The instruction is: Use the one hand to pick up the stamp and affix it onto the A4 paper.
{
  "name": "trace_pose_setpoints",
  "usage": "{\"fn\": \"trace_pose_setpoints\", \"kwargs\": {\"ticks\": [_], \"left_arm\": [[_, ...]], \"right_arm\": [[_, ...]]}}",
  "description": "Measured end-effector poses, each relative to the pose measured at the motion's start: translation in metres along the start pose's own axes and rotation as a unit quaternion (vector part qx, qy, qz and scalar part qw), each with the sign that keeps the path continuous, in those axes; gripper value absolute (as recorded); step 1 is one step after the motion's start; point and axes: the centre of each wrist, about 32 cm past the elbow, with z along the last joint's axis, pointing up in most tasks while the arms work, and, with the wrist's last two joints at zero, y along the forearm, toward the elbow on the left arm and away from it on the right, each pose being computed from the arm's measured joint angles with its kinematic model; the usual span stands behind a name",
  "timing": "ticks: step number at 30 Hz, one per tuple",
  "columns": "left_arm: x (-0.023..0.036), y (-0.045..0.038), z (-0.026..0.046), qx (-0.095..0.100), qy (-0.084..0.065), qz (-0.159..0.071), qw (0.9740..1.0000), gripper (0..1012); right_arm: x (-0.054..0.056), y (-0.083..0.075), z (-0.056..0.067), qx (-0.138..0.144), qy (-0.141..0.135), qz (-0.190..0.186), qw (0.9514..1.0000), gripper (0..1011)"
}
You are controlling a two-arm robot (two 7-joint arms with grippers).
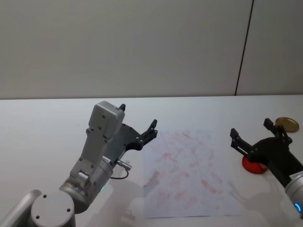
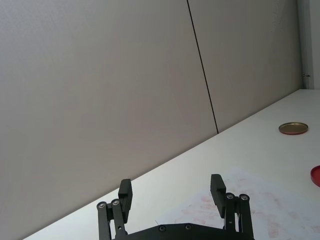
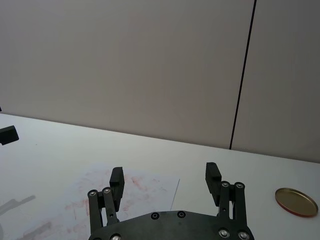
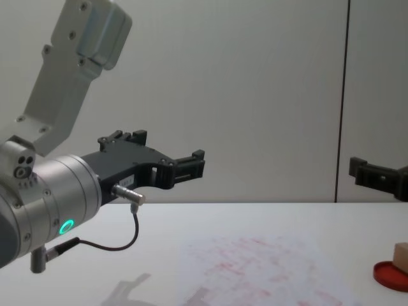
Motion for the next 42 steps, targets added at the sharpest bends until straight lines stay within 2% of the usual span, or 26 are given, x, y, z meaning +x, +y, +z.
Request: {"fn": "trace_pose_setpoints", "kwargs": {"ticks": [26, 33, 42], "left_arm": [[0.0, 0.0, 0.0, 0.0, 0.0, 0.0, 1.0, 993], [0.0, 0.0, 0.0, 0.0, 0.0, 0.0, 1.0, 993], [0.0, 0.0, 0.0, 0.0, 0.0, 0.0, 1.0, 993]], "right_arm": [[0.002, 0.0, 0.0, -0.001, 0.0, 0.0, 1.0, 1001], [0.012, 0.001, -0.002, -0.014, 0.002, 0.001, 0.9999, 1001], [0.032, 0.0, -0.009, -0.047, 0.001, 0.004, 0.9989, 1001]]}}
